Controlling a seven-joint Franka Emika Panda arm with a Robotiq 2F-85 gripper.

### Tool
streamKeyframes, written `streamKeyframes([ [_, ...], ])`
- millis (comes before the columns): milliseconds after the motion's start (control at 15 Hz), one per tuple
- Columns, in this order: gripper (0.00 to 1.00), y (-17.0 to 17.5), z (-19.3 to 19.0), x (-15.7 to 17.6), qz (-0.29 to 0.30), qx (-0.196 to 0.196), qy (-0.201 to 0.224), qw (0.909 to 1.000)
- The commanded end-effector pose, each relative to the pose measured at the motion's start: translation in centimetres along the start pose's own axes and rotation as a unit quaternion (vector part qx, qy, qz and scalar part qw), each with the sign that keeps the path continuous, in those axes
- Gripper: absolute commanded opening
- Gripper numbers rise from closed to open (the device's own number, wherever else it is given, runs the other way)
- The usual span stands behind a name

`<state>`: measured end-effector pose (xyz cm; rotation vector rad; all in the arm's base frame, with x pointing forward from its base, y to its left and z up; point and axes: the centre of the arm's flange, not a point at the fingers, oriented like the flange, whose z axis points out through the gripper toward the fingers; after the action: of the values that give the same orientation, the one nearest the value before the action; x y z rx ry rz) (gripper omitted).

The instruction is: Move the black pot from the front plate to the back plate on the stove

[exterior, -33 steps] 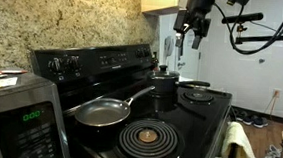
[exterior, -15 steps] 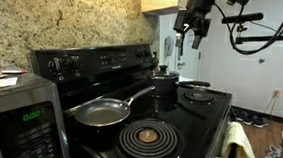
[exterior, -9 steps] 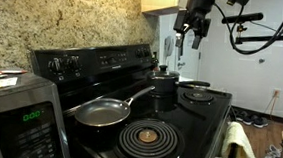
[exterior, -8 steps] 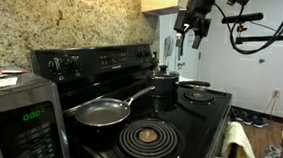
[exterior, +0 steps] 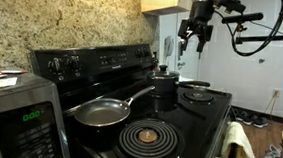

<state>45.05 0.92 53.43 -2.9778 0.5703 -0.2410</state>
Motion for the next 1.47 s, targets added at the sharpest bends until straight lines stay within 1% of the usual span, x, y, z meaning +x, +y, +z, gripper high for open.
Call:
streamKeyframes([
  [0, 1.0, 2.2, 2.4, 2.8, 0.001, -0.047, -0.009, 0.9988],
  [133, 1.0, 3.9, 4.2, 3.5, 0.004, -0.078, -0.008, 0.9969],
  [200, 1.0, 4.5, 4.8, 3.7, -0.001, -0.084, -0.008, 0.9964],
  [267, 1.0, 4.4, 4.6, 3.5, -0.002, -0.083, -0.002, 0.9966],
  [333, 1.0, 4.2, 4.4, 2.9, 0.006, -0.074, -0.013, 0.9972],
  [600, 1.0, 4.3, 4.7, 3.1, 0.007, -0.075, -0.016, 0.997],
  [667, 1.0, 4.5, 5.3, 3.0, 0.011, -0.075, -0.001, 0.9971],
  [867, 1.0, 5.5, 7.0, 3.5, 0.023, -0.072, 0.013, 0.9971],
  [933, 1.0, 5.9, 7.7, 3.7, 0.027, -0.08, 0.019, 0.9963],
  [1067, 1.0, 6.8, 9.1, 4.0, 0.035, -0.079, 0.02, 0.9961],
  [1400, 1.0, 9.9, 11.9, 4.7, 0.043, -0.132, 0.019, 0.9902],
])
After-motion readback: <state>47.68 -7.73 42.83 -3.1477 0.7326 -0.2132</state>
